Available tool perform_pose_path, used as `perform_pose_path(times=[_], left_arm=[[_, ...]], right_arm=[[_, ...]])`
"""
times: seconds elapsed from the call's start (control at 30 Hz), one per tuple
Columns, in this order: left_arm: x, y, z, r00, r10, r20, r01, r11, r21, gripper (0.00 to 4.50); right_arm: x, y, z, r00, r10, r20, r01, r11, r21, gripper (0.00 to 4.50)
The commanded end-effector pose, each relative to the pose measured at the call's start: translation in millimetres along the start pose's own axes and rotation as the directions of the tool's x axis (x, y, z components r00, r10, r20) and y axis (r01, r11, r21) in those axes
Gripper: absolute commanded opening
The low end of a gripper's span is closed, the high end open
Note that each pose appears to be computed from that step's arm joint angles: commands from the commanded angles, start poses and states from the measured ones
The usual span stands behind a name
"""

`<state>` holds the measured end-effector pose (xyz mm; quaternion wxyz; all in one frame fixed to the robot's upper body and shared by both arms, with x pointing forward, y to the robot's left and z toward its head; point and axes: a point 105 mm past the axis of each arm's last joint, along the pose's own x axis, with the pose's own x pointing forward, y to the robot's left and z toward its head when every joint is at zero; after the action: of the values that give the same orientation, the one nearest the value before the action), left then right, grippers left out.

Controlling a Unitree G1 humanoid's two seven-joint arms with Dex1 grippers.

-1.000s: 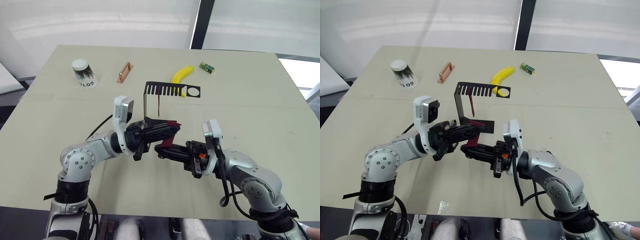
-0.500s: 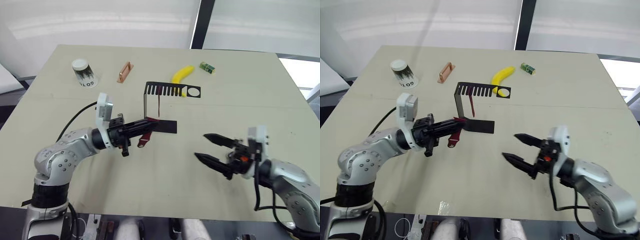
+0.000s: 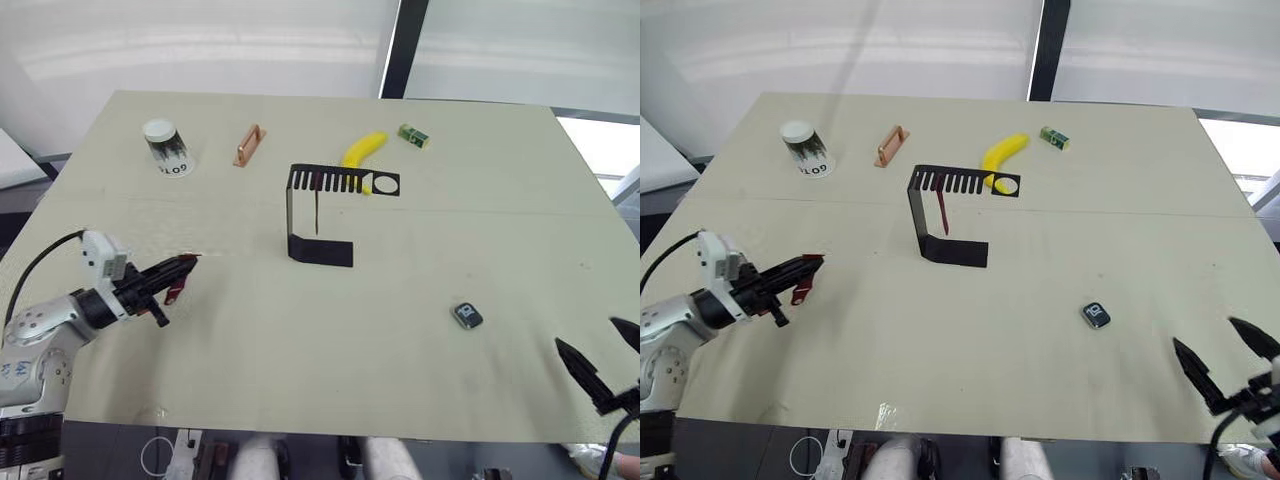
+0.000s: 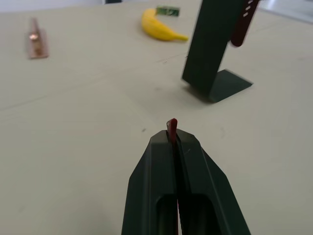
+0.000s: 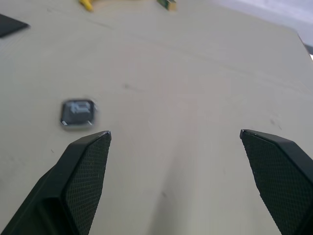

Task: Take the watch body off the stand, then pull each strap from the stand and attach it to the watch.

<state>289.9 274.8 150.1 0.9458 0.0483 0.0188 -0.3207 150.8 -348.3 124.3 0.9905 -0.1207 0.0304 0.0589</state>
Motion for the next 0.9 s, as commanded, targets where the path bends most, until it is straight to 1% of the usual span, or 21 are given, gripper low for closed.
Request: perform_pose_path(times=[0.03, 0.1, 0.2, 0.3, 0.47, 0.5, 0.57, 0.63, 0.67, 0.7, 0.73, 0.8, 0.9], left_arm=[[-9.7, 9.1, 5.1, 0.993, 0.107, 0.047, -0.109, 0.993, 0.045, 0.0], [-10.4, 7.4, 2.8, 0.989, 0.136, 0.058, -0.138, 0.989, 0.044, 0.0], [-7.6, 5.3, 3.8, 0.987, 0.144, 0.072, -0.148, 0.988, 0.041, 0.0], [0.7, -2.6, 9.6, 0.991, 0.104, 0.088, -0.107, 0.994, 0.031, 0.0], [19.8, -18.6, 31.6, 0.99, 0.009, 0.139, -0.015, 0.999, 0.038, 0.0], [24.1, -24.1, 35.8, 0.989, -0.02, 0.147, 0.015, 0.999, 0.039, 0.0], [32.2, -37.0, 43.0, 0.984, -0.088, 0.156, 0.082, 0.995, 0.049, 0.0], [40.5, -53.7, 51.2, 0.972, -0.173, 0.162, 0.165, 0.984, 0.061, 0.0], [44.4, -64.0, 53.7, 0.963, -0.225, 0.15, 0.215, 0.973, 0.084, 0.0], [48.1, -78.5, 53.6, 0.947, -0.299, 0.119, 0.286, 0.951, 0.114, 0.0], [50.1, -91.6, 51.3, 0.928, -0.364, 0.084, 0.35, 0.926, 0.14, 0.0], [51.5, -110.5, 47.5, 0.892, -0.45, 0.037, 0.44, 0.884, 0.158, 0.0], [52.2, -130.4, 43.8, 0.842, -0.539, -0.005, 0.532, 0.83, 0.17, 0.0]], right_arm=[[-29.1, -35.3, -9.2, 0.981, -0.196, 0.0, 0.196, 0.981, 0.007, 4.48], [-37.0, -40.8, -16.7, 0.976, -0.218, -0.018, 0.218, 0.976, 0.007, 4.48], [-35.4, -39.0, -18.7, 0.978, -0.206, -0.011, 0.207, 0.978, 0.006, 4.48], [-23.2, -31.3, -15.4, 0.982, -0.189, 0.026, 0.189, 0.982, 0.016, 4.48], [6.3, -6.1, 0.8, 0.991, -0.097, 0.095, 0.093, 0.995, 0.042, 4.48], [12.1, -4.4, 4.9, 0.99, -0.106, 0.097, 0.106, 0.994, 0.008, 4.48], [24.6, 4.1, 10.9, 0.989, -0.11, 0.095, 0.109, 0.994, 0.01, 4.48], [39.4, 30.1, 17.7, 0.996, -0.034, 0.084, 0.034, 0.999, 0.011, 4.48], [46.7, 45.7, 23.5, 0.995, 0.01, 0.095, -0.013, 1.0, 0.025, 4.48], [54.0, 60.2, 24.8, 0.996, 0.05, 0.073, -0.053, 0.998, 0.039, 4.48], [59.3, 69.1, 22.3, 0.997, 0.065, 0.031, -0.067, 0.996, 0.053, 4.48], [67.0, 79.1, 19.5, 0.997, 0.078, -0.016, -0.077, 0.995, 0.064, 4.48], [76.5, 96.1, 21.1, 0.989, 0.146, -0.018, -0.144, 0.985, 0.094, 4.48]])
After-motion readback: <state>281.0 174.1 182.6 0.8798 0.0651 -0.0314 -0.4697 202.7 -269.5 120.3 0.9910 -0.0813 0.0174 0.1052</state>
